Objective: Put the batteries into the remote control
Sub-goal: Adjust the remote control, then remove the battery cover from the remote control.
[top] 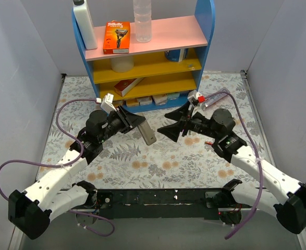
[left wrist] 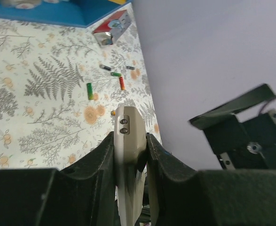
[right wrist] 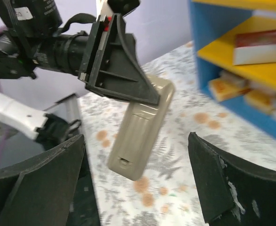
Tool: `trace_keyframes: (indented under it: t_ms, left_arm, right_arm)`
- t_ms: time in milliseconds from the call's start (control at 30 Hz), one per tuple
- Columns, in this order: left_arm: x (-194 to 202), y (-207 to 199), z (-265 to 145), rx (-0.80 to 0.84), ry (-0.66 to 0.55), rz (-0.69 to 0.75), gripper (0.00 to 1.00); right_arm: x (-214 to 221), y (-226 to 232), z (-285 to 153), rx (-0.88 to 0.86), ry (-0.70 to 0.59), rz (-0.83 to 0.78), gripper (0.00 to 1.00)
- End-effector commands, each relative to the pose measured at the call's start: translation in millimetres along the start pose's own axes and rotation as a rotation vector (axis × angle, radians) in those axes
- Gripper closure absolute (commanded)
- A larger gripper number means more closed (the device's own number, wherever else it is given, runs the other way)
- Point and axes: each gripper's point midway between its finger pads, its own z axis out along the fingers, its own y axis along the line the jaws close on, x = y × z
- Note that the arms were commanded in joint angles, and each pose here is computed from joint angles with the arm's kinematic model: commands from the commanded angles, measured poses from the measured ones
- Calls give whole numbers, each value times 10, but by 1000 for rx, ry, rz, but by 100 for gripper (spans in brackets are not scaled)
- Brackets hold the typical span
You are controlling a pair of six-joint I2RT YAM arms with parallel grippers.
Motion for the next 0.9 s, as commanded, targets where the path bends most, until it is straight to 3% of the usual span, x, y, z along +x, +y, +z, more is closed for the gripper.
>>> trace_keyframes:
  t_ms: [0,133,267,400,567,867]
  left_arm:
    - [-17,219,-49,-176,12,-70,100]
    - [3,264,-41,-226,32,-111,100]
    - [33,222,-12,-221,63,-143,100]
    - [57,179,27,-206,91,-149,100]
    - [84,65,47,-135,107,-151,100]
    - [87,-90,98,-63,135,-145,100]
  right_arm:
    - [-105,-310,-226,211,-20,-249,4]
    - [-118,-206,-230,127,-23,-414,12]
    - [85,-80,-164,-36,71,-553,11]
    - [153,-52,-119,-77,91,-639,12]
    - [280,56,-68,-166,108,-674,16]
    - [297,85,4,-175,88,-715,18]
